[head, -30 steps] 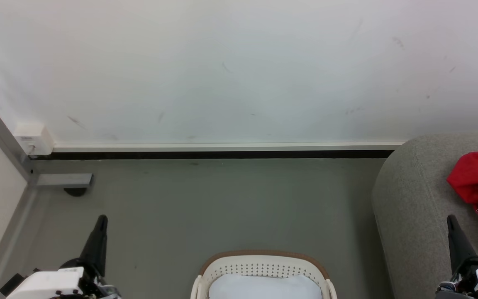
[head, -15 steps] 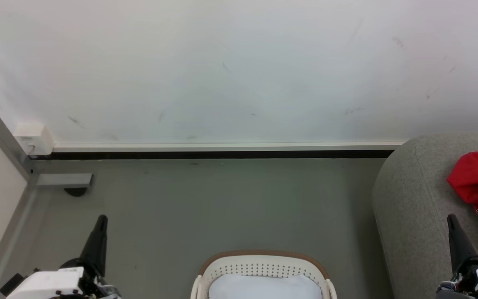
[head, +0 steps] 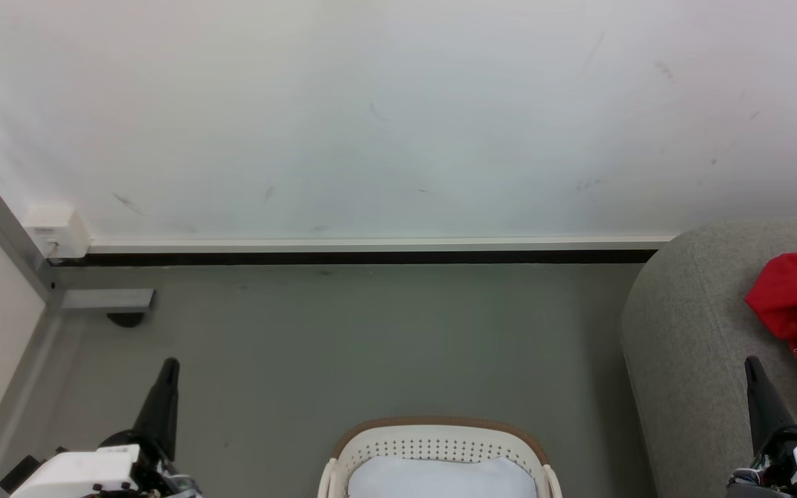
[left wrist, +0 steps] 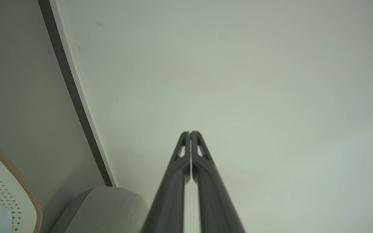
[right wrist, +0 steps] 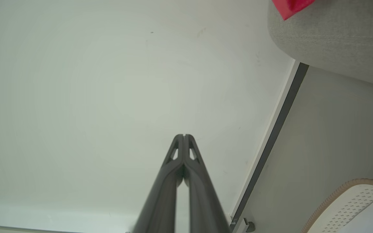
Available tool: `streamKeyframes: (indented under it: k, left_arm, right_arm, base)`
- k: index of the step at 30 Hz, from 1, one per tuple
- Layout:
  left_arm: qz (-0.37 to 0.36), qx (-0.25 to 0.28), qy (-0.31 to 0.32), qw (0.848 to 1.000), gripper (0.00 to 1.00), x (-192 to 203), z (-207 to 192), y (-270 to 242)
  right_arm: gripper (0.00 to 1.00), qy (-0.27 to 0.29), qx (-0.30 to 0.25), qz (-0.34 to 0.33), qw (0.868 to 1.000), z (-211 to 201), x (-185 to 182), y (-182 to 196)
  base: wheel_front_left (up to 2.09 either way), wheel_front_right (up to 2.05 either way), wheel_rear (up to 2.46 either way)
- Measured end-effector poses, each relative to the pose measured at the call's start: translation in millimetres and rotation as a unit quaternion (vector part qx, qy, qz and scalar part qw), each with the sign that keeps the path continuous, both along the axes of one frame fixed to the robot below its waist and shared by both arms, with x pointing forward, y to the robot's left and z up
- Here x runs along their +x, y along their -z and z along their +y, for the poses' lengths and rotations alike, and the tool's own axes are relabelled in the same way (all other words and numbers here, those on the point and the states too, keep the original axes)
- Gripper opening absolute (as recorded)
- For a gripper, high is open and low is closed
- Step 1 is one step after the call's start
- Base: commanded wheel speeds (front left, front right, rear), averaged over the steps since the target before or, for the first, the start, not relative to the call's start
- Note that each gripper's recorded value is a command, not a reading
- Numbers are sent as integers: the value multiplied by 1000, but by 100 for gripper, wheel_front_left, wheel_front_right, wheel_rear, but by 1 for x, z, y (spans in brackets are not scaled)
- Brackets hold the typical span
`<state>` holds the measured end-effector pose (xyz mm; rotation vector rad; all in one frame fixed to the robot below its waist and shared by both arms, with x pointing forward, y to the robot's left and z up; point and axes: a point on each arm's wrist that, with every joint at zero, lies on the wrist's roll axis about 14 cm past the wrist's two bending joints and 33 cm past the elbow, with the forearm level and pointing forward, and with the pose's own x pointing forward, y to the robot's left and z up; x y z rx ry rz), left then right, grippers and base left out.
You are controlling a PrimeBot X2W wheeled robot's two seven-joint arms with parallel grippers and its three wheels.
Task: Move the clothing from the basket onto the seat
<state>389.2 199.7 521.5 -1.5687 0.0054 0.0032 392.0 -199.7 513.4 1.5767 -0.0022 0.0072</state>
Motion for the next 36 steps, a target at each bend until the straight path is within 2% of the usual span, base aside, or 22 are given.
streamKeyframes:
  k: [36]
  left_arm:
    - [0,0,0,1000,0,0,0,0]
  right_arm:
    - [0,1,-2,1,1000,-1,-1,-2]
  base:
    - [0,0,0]
